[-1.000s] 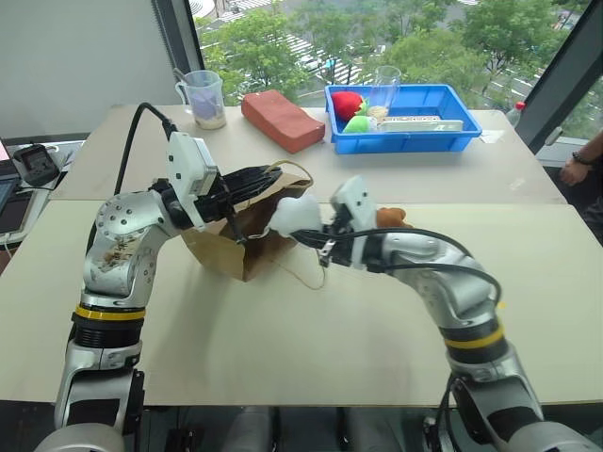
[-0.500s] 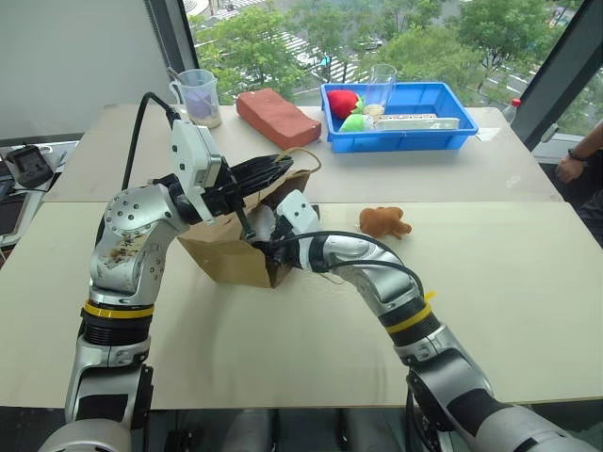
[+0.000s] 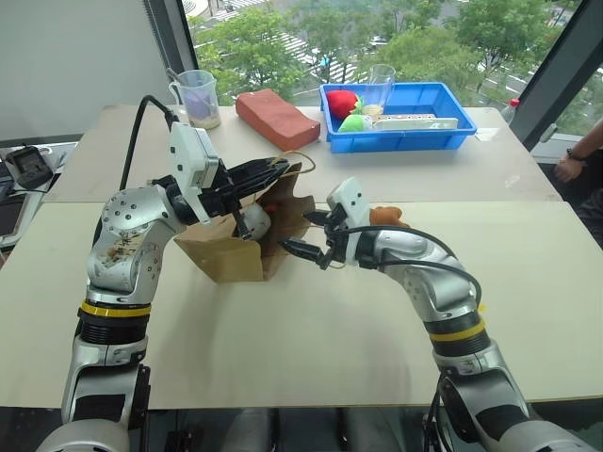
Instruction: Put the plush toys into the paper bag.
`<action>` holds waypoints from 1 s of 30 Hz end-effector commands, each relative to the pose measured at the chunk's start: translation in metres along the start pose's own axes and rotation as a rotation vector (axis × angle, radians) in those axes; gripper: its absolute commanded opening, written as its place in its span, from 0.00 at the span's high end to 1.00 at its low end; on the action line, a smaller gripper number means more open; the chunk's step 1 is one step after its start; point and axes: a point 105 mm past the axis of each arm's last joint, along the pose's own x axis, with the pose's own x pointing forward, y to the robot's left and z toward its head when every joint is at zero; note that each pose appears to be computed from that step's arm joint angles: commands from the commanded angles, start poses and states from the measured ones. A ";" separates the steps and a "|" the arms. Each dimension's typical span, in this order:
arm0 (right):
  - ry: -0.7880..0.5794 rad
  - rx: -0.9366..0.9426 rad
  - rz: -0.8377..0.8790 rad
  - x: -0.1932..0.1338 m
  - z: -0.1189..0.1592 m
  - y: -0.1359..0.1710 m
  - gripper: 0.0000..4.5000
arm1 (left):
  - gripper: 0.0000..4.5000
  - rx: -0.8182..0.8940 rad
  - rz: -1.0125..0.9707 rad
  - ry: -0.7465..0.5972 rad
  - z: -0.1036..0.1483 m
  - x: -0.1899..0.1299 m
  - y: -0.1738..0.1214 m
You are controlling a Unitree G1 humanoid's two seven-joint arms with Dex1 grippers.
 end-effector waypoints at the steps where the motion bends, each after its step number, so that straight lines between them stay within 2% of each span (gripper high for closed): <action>1: -0.028 -0.065 -0.125 -0.025 0.010 -0.027 0.00 | 1.00 0.062 -0.003 -0.027 0.014 -0.002 0.003; 6: 0.074 -0.116 -0.370 -0.070 -0.012 -0.083 0.00 | 1.00 0.063 -0.007 -0.018 0.013 -0.004 0.002; 10: 0.162 -0.143 -0.479 -0.097 -0.025 -0.111 0.00 | 1.00 0.064 -0.007 -0.012 0.013 -0.006 0.002; 14: 0.257 -0.137 -0.485 -0.103 -0.047 -0.115 0.00 | 1.00 0.065 -0.012 -0.004 0.010 -0.006 0.000; 19: 0.253 -0.081 -0.491 -0.096 -0.057 -0.114 0.00 | 1.00 0.074 -0.016 -0.008 0.012 -0.004 0.000; 20: 0.253 -0.081 -0.492 -0.096 -0.058 -0.114 0.12 | 1.00 0.076 -0.017 -0.007 0.012 -0.005 -0.001; 30: 0.267 -0.107 -0.494 -0.101 -0.065 -0.118 0.85 | 1.00 0.078 -0.013 0.005 0.011 -0.006 -0.001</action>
